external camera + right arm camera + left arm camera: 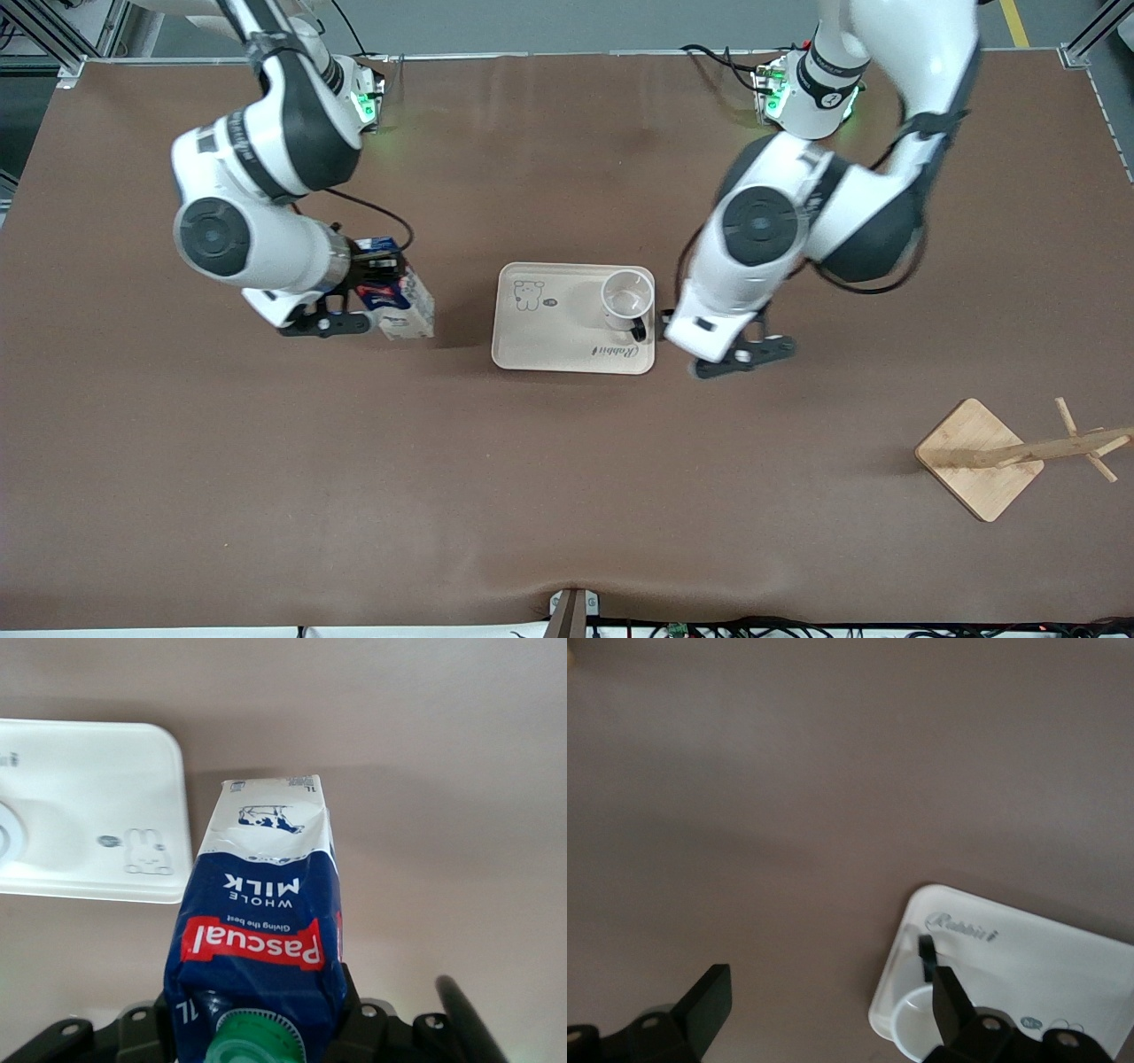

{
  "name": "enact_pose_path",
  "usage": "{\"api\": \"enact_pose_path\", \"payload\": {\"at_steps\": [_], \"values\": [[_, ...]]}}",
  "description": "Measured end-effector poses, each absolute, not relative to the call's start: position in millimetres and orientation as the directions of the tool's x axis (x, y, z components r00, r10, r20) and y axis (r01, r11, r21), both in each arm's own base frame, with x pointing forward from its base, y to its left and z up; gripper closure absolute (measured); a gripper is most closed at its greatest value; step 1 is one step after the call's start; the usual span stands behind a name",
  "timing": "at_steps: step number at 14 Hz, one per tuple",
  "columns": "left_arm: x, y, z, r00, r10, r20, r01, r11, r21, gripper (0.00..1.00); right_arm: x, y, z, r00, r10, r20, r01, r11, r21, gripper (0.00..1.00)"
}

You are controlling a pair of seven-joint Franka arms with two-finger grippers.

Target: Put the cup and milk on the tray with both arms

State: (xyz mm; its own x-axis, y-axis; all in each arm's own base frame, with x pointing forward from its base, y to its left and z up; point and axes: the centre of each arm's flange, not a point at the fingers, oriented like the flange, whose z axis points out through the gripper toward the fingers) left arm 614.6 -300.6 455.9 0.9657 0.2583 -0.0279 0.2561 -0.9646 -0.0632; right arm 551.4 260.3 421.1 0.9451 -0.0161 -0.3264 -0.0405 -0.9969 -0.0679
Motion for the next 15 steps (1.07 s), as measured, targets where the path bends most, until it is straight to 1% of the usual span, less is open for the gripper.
{"api": "enact_pose_path", "payload": {"at_steps": [4,8,11,15], "values": [[639.2,-191.9,510.5,0.961,0.277,0.017,0.277,-0.959,-0.053,0.00,538.0,348.0,410.1,0.937,-0.124,-0.326,-0.134,-0.991,-0.008,0.34],[639.7,-115.8,557.2,0.979,0.195,0.061,0.198,-0.979,-0.055,0.00,532.4,408.9,386.3,0.933,-0.157,-0.325,-0.159,-0.987,0.019,0.34],[627.7,-80.8,584.5,0.984,0.169,0.059,0.173,-0.982,-0.076,0.00,534.9,421.9,366.1,0.935,-0.147,-0.323,-0.146,-0.989,0.027,0.34],[611.7,-73.9,605.1,0.984,0.171,0.047,0.175,-0.980,-0.094,0.00,524.8,439.7,347.9,0.935,-0.124,-0.332,-0.119,-0.992,0.035,0.34]]}}
